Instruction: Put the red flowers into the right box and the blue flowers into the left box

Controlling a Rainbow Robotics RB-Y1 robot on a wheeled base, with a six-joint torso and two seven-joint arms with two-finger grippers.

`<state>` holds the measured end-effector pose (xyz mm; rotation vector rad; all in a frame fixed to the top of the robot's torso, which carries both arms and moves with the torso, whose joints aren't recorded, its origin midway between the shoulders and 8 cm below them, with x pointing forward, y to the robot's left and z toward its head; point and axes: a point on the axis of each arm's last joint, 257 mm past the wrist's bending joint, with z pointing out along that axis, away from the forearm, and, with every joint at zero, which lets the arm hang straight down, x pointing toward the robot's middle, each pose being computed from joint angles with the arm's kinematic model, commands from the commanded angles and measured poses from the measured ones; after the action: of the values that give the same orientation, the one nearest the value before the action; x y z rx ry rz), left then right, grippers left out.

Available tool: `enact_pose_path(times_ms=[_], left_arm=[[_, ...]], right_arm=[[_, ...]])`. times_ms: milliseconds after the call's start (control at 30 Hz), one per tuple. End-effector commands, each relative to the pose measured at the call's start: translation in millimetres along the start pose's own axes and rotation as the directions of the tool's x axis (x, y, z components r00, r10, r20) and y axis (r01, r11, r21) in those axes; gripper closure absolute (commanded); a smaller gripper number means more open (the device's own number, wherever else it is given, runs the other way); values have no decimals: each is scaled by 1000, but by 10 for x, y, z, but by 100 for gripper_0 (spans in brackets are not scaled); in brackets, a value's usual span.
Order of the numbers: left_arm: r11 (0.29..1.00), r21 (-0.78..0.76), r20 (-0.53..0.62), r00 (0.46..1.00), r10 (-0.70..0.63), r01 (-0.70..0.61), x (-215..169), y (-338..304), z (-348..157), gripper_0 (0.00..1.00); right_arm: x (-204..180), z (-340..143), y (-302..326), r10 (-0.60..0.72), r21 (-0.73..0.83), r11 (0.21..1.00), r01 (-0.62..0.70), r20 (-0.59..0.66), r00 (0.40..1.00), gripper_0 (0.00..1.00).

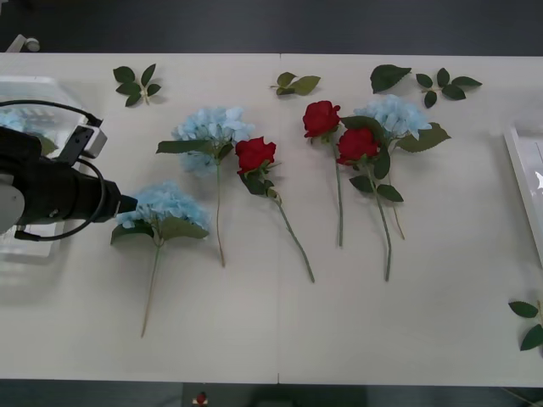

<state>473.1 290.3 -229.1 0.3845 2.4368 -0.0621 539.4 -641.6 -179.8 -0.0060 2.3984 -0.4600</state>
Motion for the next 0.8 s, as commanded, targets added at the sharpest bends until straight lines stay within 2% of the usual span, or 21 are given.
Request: enact_pose_path(times_ms=[33, 100, 133, 200, 233, 600, 800], left_arm=[[997, -14, 16, 997, -79, 79, 115, -23, -31, 0], [996, -25, 13, 997, -82, 83, 189, -20, 14, 0], [996, -28, 12, 996, -85, 85, 223, -28, 33, 0], [995, -22, 6, 996, -93, 93, 281, -64, 70, 0], [995, -18, 4, 995, -98, 98, 307, -91, 90, 0], [992, -16, -5, 992, -128, 128, 377, -397, 279, 0], [996, -38, -19, 996, -86, 86, 444, -485, 353, 0]], right_arm=[[-277, -80, -63, 56, 12, 998, -57, 43, 997, 100], [-288, -71, -59, 63, 14, 998, -64, 44, 997, 99], [-302, -74, -60, 69, 13, 997, -70, 46, 997, 78], [-299, -69, -56, 79, 12, 997, -80, 45, 996, 18], [-304, -71, -54, 84, 11, 996, -85, 46, 995, 0], [-323, -70, -5, 94, -2, 996, -94, 48, 994, 0], [-349, -96, 158, 99, -40, 994, -98, 32, 995, 0]])
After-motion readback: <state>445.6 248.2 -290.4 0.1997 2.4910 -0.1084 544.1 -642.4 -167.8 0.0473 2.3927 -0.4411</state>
